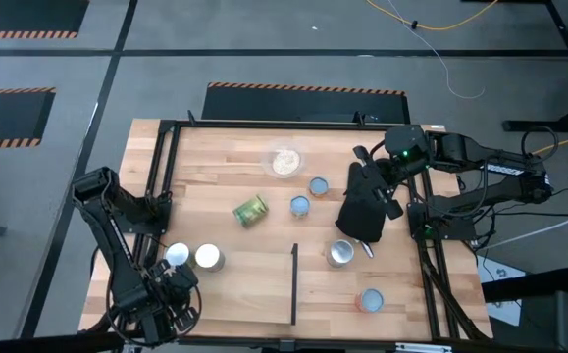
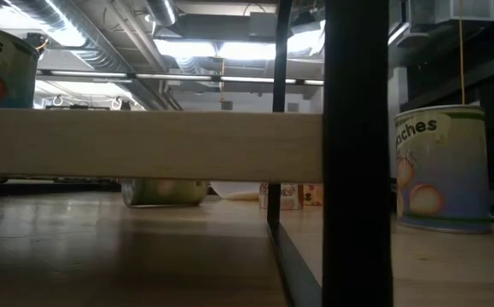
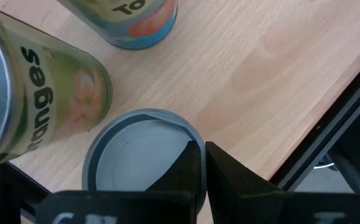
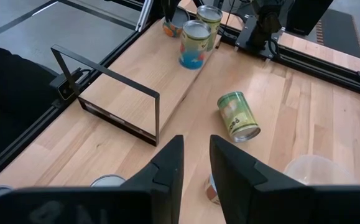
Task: Pick and place cans onto a shelf
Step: Put the orange canned orange on the shelf aligned with the other green canned orange
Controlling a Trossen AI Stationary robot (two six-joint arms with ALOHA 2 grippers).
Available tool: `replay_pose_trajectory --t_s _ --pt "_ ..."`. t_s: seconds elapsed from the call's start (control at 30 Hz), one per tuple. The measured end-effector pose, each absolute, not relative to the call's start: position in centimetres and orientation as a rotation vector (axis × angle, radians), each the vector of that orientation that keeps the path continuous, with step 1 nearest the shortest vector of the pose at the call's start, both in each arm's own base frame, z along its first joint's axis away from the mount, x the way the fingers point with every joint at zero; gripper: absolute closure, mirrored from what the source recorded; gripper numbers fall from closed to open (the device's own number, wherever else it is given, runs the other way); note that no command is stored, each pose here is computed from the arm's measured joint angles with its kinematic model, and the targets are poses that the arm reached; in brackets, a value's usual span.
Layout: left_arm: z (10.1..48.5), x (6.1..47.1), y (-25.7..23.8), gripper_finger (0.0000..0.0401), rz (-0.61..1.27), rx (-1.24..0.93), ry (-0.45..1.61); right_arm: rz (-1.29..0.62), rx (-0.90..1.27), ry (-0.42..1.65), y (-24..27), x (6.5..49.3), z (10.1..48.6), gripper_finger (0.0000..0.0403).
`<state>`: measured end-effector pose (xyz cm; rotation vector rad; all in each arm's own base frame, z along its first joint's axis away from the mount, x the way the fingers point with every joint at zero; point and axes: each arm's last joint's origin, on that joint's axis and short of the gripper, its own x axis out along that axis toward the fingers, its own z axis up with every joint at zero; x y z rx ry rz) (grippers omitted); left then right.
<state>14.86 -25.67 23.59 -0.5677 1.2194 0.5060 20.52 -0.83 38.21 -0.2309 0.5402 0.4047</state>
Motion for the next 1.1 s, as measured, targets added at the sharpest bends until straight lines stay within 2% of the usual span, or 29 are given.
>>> replay_pose_trajectory --t_s 0.2,0.6,1.1 --pt "23.57 14.82 -25.71 0.0387 0.504 -0.566 1.220 0.405 -0.229 0.546 -0.83 20.50 38.15 0.0320" --pt "23.49 14.83 -25.76 0.0337 0.505 -0.566 1.224 0.406 -0.229 0.546 -0.83 20.51 38.15 0.0320" --pt "23.49 14.85 -25.76 0.0337 0.504 -0.566 1.220 0.406 -0.229 0.546 -0.83 20.50 38.14 0.0320"
